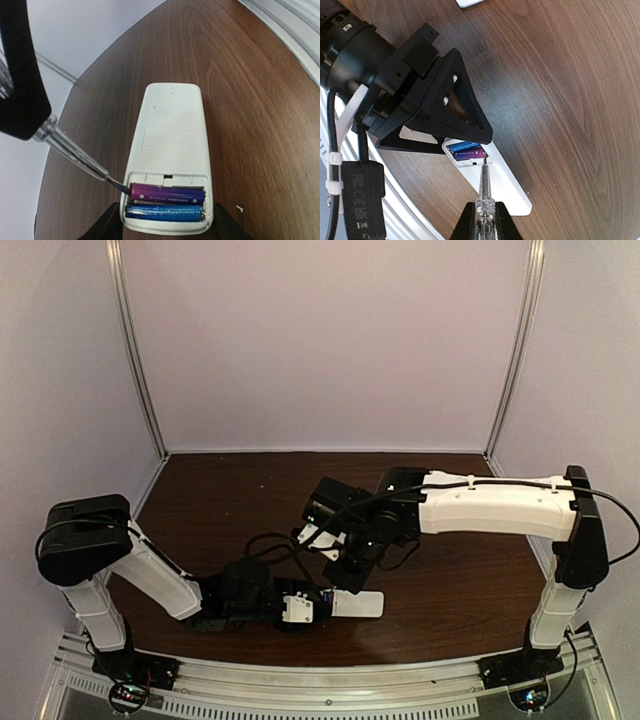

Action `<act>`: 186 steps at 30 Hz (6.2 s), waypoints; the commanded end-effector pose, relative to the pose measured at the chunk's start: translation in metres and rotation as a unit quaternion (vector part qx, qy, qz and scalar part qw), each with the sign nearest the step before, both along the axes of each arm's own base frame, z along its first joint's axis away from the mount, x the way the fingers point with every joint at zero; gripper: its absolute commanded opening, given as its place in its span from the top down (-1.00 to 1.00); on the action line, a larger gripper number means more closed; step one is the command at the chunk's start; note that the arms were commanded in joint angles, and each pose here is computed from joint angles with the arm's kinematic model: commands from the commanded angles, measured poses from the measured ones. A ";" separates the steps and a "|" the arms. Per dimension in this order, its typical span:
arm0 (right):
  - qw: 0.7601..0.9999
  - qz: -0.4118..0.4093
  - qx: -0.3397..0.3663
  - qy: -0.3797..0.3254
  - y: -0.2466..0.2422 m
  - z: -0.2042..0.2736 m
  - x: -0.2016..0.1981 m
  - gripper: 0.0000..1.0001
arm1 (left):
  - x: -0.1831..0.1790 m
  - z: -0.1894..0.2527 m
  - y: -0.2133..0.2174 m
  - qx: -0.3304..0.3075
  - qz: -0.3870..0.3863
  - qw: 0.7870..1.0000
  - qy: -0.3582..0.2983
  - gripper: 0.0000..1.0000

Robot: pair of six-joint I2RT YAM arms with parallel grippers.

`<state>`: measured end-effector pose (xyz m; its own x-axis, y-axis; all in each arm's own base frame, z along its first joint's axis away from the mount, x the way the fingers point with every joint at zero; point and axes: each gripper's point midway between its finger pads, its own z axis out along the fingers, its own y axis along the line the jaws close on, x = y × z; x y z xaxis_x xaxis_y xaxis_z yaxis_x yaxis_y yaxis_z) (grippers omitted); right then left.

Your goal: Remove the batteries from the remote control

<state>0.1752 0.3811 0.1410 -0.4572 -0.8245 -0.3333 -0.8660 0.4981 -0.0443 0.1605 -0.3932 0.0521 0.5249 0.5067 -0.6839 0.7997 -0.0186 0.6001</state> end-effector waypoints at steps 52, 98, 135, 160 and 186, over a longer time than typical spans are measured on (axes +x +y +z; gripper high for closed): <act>0.998 0.004 -0.004 0.068 -0.001 -0.015 -0.037 1.00 | 0.046 0.021 0.011 -0.044 0.090 0.995 -0.021 1.00; 0.959 -0.134 0.250 0.010 -0.029 0.028 -0.009 1.00 | 0.034 0.031 0.010 -0.073 0.057 0.995 -0.025 1.00; 0.941 -0.204 0.269 0.017 -0.011 -0.005 0.011 1.00 | 0.026 0.041 0.013 -0.094 0.040 0.994 -0.030 1.00; 0.943 -0.170 0.285 0.031 -0.002 -0.014 0.013 1.00 | 0.024 0.041 0.012 -0.094 0.036 0.995 -0.028 1.00; 0.944 -0.099 0.312 0.043 -0.004 -0.032 0.000 1.00 | 0.021 0.041 0.012 -0.097 0.030 0.995 -0.024 1.00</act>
